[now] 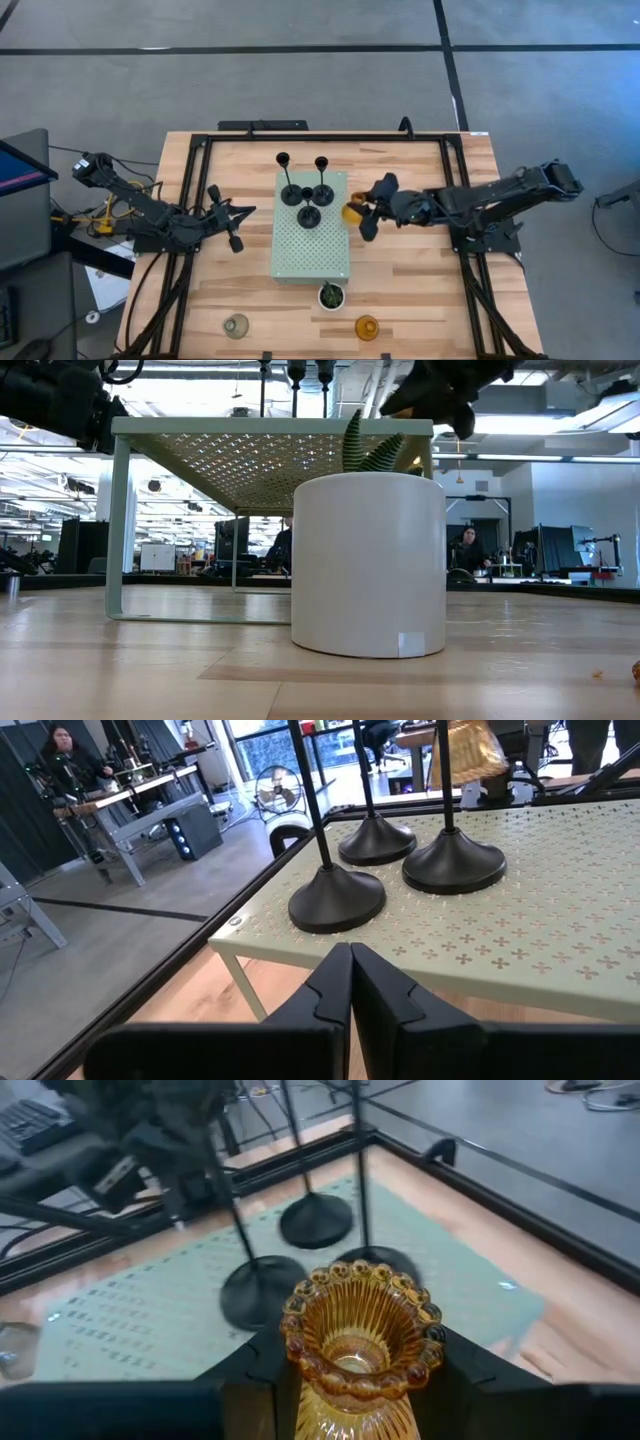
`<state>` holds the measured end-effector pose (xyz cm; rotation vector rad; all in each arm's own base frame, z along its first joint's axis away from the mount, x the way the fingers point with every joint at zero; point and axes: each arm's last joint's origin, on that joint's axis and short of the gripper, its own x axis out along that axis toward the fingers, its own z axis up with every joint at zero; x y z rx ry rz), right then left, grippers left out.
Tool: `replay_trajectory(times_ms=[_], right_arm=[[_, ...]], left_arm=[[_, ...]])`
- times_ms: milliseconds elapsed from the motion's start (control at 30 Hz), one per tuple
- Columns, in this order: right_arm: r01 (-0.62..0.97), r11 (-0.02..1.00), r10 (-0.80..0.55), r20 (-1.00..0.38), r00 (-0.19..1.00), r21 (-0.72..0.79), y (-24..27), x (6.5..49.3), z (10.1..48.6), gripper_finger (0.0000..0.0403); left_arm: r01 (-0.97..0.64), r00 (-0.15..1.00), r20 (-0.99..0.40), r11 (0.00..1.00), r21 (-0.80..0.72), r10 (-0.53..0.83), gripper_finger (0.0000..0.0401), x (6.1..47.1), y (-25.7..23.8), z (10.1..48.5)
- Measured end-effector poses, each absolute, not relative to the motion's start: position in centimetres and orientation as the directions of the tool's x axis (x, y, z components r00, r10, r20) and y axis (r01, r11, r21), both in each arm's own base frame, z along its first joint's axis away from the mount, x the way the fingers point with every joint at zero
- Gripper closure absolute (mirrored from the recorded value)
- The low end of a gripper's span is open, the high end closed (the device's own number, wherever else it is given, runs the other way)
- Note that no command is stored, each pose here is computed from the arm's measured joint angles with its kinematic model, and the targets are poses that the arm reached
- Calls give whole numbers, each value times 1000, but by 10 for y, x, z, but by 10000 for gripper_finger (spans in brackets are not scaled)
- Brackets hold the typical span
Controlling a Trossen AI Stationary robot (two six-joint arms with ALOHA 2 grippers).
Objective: Pick & Place candle stick holders
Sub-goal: Put the top yellow candle holder on the shelf
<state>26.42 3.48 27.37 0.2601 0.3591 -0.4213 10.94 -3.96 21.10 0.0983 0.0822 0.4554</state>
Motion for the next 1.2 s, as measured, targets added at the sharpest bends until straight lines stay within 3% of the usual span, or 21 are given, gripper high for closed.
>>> replay_trajectory(times_ms=[433,1200], right_arm=[[347,914,-265,-337,903,210,66,286,258,278],[320,929,-252,-313,916,188,71,296,251,278]], left_arm=[[-435,895,-57,894,110,443,393,109,-40,211],[-435,895,-57,894,110,443,393,109,-40,211]])
